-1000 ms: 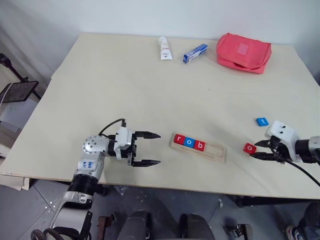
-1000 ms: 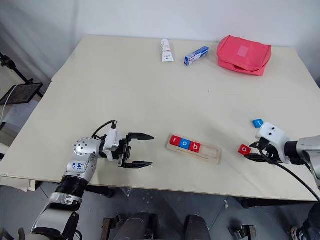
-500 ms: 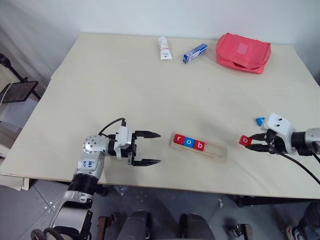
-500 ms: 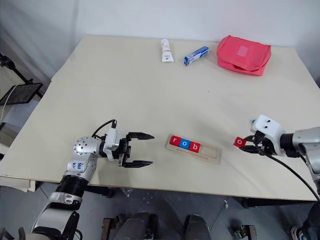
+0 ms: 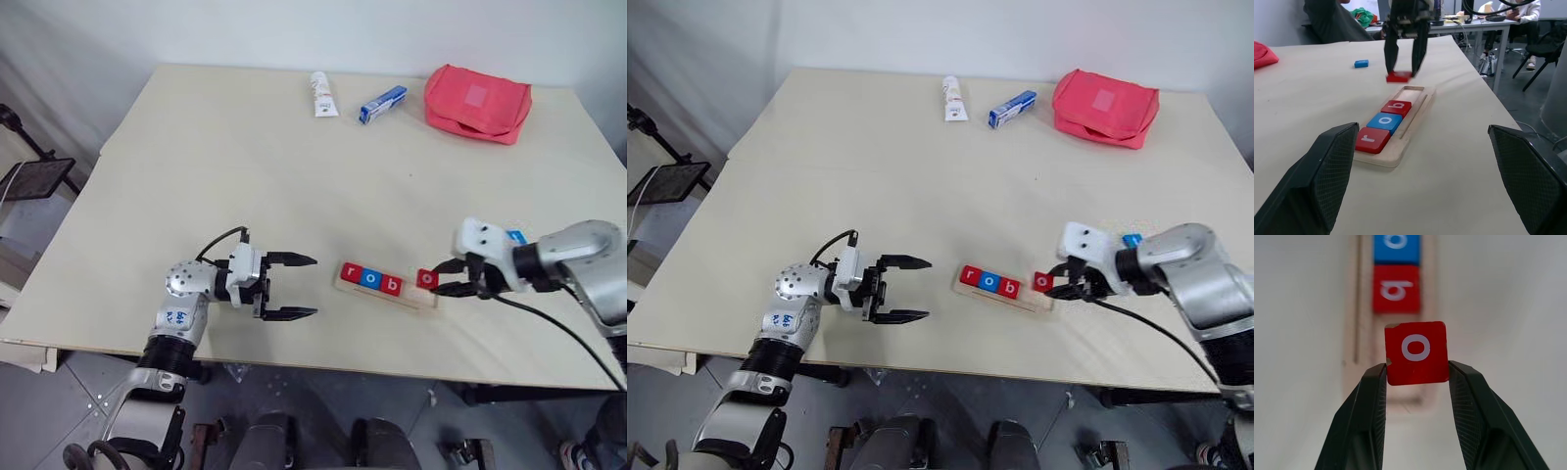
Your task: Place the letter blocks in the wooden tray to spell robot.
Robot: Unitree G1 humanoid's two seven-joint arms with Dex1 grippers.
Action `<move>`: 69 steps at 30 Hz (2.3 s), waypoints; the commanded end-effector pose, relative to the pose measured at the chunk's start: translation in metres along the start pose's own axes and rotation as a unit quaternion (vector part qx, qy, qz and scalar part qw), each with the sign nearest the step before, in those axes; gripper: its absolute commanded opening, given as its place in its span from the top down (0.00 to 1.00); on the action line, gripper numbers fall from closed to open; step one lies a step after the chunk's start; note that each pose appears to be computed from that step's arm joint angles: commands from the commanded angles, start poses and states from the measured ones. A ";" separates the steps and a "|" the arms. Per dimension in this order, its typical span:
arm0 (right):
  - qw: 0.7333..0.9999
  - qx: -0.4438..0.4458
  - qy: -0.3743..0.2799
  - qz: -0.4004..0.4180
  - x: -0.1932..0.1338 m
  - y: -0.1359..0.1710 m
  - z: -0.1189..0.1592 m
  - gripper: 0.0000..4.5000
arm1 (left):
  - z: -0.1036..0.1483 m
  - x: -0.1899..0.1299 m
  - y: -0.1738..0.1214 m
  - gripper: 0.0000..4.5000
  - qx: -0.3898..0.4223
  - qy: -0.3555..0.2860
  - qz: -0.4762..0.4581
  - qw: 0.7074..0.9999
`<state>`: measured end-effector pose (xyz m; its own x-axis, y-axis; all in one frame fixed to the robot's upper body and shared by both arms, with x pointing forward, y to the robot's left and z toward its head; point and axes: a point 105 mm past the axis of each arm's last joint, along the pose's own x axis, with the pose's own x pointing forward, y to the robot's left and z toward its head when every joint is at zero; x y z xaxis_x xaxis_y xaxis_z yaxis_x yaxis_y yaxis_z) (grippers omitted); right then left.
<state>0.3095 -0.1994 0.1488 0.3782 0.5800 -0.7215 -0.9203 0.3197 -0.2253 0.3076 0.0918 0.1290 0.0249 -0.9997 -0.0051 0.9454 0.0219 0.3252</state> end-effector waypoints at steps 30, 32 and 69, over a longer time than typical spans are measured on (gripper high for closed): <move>1.000 -0.025 0.002 0.011 0.005 0.011 0.011 0.68 | 0.007 -0.002 -0.003 0.00 0.018 -0.007 0.012 1.000; 1.000 -0.022 0.001 0.009 0.004 0.011 0.011 0.68 | 0.007 -0.002 -0.003 0.00 0.018 -0.007 0.012 1.000; 0.993 0.064 -0.032 -0.098 -0.032 0.001 -0.011 0.01 | 0.007 0.002 0.003 0.00 0.017 -0.011 0.011 1.000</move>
<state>0.2938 -0.2166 0.1484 0.4900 0.5614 -0.6669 -0.8482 0.4834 -0.2163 0.3083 0.0897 0.1316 0.0414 -0.9991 0.0080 0.9409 0.0417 0.3360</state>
